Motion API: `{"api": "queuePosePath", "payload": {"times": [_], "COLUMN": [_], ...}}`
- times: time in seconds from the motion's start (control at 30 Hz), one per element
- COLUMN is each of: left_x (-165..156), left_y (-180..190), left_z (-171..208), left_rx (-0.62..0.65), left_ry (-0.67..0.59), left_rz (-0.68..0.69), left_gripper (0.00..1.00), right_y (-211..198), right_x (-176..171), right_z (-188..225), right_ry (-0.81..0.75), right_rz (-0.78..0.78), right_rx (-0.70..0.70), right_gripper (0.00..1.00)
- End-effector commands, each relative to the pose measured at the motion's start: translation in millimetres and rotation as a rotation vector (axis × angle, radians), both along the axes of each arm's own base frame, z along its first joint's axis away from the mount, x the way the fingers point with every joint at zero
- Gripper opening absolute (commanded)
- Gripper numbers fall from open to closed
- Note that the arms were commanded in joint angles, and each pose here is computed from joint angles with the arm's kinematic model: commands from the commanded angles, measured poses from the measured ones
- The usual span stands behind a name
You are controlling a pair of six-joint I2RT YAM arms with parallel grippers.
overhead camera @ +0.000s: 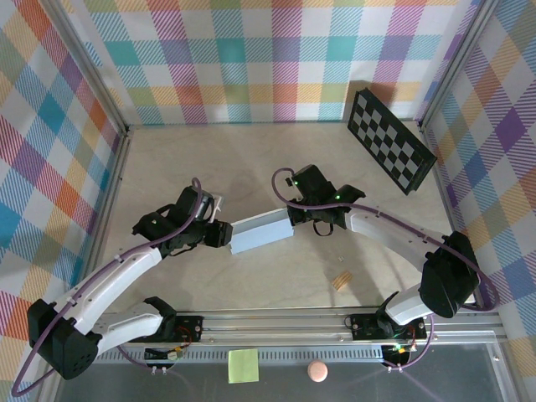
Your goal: Fold the paper box
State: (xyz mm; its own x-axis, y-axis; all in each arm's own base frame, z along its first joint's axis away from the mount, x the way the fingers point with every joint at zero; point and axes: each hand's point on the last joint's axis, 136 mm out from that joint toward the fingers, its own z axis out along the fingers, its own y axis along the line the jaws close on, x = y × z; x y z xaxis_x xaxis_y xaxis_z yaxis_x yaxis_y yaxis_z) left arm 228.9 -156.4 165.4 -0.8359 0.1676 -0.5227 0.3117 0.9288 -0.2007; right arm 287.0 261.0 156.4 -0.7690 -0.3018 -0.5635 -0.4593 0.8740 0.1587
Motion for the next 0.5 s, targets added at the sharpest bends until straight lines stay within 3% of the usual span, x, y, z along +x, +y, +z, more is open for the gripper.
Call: {"api": "queuePosePath", "payload": {"times": [0.0,0.47], "left_x": [2.3,6.4], "left_y": [-2.6,-11.6], "left_z": [1.9,6.9], "left_rx": [0.012,-0.024], "left_ry": [-0.003,0.007], "left_rz": [-0.008,-0.013], "left_gripper": [0.49,0.24], "right_y": [0.9,1.2], "right_x": [-10.2,-11.1], "right_z": [-11.3,-10.9], "right_ry": [0.052,0.052], "right_rz": [0.009,0.014], "right_rx": [-0.024,-0.032], "right_gripper": [0.08,0.09]}}
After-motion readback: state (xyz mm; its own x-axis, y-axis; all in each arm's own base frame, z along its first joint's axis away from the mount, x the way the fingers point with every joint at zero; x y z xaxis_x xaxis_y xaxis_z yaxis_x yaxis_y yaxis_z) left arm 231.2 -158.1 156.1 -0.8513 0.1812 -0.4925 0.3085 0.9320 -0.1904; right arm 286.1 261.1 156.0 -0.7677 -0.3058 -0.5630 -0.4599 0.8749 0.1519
